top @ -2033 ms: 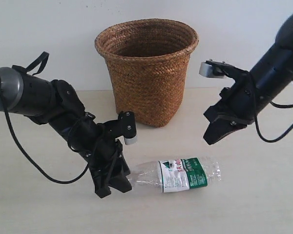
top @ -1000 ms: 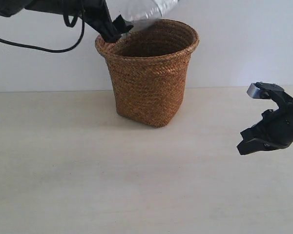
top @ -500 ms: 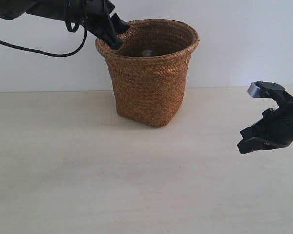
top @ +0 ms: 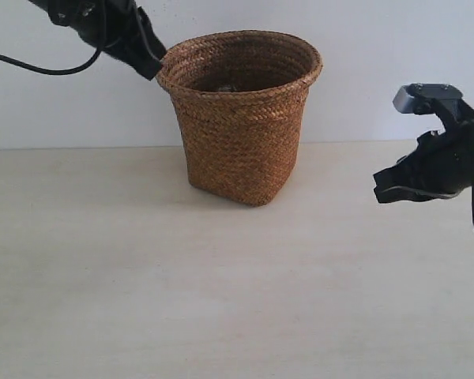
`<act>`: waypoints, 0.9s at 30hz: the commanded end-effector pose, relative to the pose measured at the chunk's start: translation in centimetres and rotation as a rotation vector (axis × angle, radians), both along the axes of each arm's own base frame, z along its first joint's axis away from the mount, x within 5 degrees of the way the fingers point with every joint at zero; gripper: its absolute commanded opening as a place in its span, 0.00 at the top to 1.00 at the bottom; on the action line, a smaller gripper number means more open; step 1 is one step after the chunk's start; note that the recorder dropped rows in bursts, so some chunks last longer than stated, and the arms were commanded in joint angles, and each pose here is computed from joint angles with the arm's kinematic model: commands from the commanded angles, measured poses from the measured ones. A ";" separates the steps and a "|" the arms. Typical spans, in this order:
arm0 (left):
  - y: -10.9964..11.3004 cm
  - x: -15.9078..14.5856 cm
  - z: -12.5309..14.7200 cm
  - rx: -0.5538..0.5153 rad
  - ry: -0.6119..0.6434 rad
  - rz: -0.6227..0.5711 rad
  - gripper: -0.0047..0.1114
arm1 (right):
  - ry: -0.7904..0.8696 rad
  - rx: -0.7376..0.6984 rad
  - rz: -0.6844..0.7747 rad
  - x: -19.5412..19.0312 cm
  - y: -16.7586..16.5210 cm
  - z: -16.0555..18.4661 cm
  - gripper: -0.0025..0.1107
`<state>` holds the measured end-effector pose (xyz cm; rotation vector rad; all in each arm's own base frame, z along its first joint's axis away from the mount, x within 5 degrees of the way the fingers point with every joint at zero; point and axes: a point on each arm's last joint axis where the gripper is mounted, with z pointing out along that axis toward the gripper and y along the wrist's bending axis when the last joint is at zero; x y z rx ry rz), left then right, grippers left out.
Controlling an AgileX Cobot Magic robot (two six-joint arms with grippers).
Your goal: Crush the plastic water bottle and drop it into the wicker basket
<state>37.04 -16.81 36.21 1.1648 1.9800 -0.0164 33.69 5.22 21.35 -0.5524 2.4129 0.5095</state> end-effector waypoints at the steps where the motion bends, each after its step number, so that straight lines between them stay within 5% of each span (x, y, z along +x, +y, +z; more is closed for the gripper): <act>1: 1.6 -1.3 -0.1 0.073 0.154 0.151 0.92 | -0.091 -0.129 -0.096 0.5 0.2 2.1 0.98; 13: 4.0 -3.1 -0.4 0.163 0.353 0.434 0.92 | 0.121 -0.428 -0.273 -1.7 -3.1 6.6 0.98; 27: 6.5 -10.0 -1.2 0.073 0.361 0.477 0.92 | -0.032 -0.370 -0.313 -8.2 -3.5 11.8 0.98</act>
